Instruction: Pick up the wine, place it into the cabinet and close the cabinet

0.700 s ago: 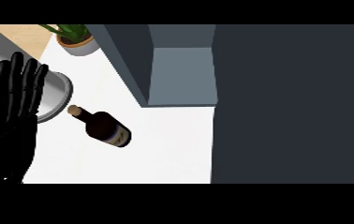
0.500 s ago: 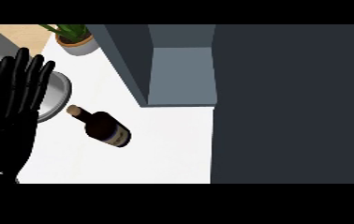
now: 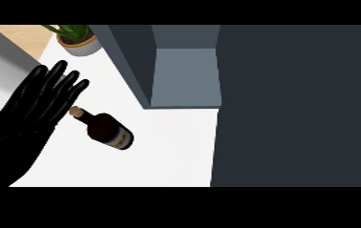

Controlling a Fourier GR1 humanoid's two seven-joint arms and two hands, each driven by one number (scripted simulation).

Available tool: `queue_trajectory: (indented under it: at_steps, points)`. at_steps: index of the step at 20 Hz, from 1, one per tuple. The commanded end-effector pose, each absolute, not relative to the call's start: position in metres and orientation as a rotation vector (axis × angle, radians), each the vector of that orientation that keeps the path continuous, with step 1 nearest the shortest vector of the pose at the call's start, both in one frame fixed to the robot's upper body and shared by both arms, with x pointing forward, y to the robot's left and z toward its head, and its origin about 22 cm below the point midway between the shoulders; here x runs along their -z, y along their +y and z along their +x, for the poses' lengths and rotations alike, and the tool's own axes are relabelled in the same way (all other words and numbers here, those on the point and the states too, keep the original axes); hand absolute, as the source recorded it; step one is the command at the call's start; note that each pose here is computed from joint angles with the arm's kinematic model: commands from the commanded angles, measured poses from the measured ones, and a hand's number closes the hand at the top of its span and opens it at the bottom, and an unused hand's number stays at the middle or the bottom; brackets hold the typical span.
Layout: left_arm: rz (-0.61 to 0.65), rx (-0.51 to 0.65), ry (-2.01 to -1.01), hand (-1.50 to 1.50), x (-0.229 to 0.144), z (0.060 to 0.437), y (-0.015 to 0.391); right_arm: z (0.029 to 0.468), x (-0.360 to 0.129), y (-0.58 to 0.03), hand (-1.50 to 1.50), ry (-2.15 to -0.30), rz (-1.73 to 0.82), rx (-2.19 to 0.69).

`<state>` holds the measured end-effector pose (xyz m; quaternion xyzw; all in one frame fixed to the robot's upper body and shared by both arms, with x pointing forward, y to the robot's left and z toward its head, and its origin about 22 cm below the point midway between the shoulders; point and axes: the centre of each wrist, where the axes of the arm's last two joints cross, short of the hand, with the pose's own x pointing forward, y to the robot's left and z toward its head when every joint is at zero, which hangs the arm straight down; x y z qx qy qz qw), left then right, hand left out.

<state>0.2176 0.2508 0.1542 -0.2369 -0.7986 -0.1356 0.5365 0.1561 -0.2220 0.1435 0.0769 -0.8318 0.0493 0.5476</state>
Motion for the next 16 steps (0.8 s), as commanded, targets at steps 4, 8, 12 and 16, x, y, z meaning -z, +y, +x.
queue_trajectory:
  at_steps: [4, 8, 12, 16]
  points:
    - [-0.643, 0.333, -1.832, -1.50, -0.198, 0.202, 0.273, 0.111, -0.179, -0.208, -1.50, -1.955, 0.240, -0.129]
    - [-0.628, 0.314, -1.804, -1.50, -0.230, 0.202, 0.264, 0.105, -0.192, -0.203, -1.50, -1.950, 0.218, -0.111]
    - [-0.610, 0.288, -1.786, -1.50, -0.214, 0.189, 0.262, 0.093, -0.199, -0.192, -1.50, -1.933, 0.245, -0.118]
    - [-0.598, 0.302, -1.790, -1.50, -0.214, 0.181, 0.276, 0.092, -0.205, -0.185, -1.50, -1.948, 0.254, -0.079]
